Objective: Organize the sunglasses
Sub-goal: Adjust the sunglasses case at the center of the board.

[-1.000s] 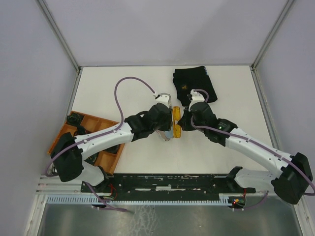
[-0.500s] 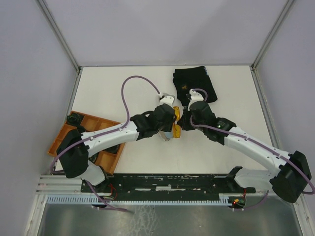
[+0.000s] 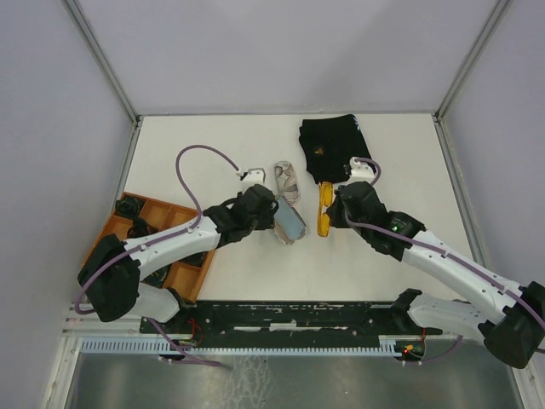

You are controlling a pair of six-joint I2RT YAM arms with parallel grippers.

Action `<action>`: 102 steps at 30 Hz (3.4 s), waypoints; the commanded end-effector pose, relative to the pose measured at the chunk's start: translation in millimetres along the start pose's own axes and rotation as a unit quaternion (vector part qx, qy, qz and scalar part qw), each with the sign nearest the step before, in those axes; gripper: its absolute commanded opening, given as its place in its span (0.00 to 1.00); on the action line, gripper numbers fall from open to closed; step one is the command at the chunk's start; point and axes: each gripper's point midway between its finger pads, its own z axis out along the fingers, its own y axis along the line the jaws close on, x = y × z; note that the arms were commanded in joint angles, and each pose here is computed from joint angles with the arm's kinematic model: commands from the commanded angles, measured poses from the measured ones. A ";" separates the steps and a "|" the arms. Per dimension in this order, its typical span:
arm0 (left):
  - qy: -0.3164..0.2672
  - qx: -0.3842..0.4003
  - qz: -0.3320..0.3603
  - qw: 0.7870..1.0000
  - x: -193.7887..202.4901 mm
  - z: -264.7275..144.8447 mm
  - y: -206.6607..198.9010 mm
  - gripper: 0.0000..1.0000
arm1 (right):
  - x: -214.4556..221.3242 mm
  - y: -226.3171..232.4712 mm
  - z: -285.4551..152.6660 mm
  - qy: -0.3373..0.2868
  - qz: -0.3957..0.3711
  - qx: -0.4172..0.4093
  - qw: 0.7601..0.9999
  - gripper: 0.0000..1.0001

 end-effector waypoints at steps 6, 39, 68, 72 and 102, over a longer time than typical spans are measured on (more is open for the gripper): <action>-0.004 0.036 -0.148 0.988 -5.0 21.7 6.1 0.57 | 1.3 -5.3 -1.4 -0.009 0.016 0.008 1.000 0.00; 0.062 0.055 -0.177 0.981 33.6 67.4 -6.4 0.48 | -0.1 -12.7 -8.3 -0.015 0.003 0.015 1.000 0.00; 0.094 0.064 -0.030 0.993 40.8 24.1 17.4 0.26 | 6.9 11.8 -14.2 0.003 0.004 -0.060 0.998 0.00; 0.094 0.058 -0.015 0.994 44.5 14.5 26.7 0.25 | 12.8 17.9 -12.5 0.015 0.009 -0.076 0.997 0.00; 0.088 0.100 -0.055 0.990 51.4 -1.1 12.8 0.41 | 47.1 68.8 4.2 0.111 0.071 -0.176 0.976 0.00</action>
